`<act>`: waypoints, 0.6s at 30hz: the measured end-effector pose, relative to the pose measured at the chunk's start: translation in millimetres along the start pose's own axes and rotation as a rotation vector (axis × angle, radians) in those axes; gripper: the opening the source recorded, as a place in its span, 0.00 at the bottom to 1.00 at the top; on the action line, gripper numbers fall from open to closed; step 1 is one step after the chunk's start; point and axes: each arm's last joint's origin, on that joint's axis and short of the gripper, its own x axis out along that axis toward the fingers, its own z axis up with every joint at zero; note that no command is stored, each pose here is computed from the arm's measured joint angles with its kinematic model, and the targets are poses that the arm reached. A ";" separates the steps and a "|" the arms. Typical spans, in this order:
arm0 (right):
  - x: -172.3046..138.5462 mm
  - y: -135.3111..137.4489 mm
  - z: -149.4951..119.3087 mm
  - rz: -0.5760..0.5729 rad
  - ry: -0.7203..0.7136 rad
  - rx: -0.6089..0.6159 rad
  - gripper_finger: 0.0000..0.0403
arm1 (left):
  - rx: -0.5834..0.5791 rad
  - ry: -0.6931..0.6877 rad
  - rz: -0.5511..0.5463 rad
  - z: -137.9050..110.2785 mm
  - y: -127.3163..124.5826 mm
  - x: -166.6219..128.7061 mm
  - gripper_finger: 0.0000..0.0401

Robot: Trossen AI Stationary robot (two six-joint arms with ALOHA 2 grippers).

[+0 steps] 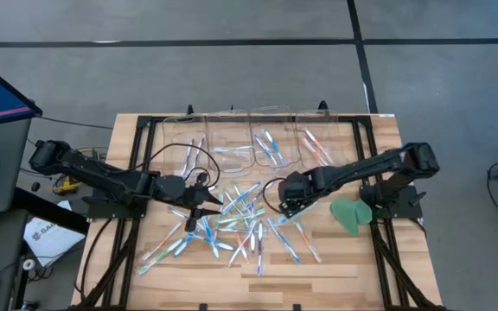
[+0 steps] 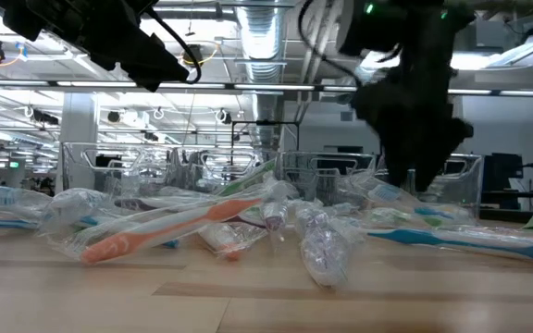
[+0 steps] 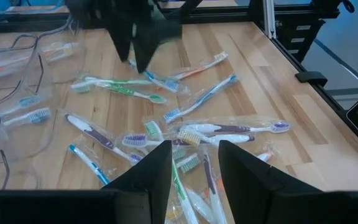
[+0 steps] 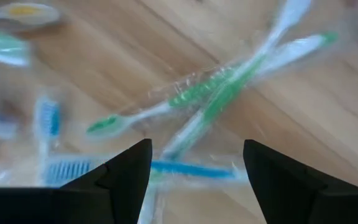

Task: Pick & Place Toothbrushes
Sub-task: Put the green toothbrush into the middle left transparent bin

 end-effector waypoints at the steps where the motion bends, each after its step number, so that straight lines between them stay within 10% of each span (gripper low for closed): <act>1: 6.5 1.5 -0.2 -0.016 0.010 -0.006 0.62 | 0.000 0.000 0.000 -0.1 0.0 0.0 0.31; 18: 45.4 -0.5 9.7 -0.105 0.098 -0.038 0.61 | 0.000 0.001 0.000 -0.2 0.0 0.0 0.31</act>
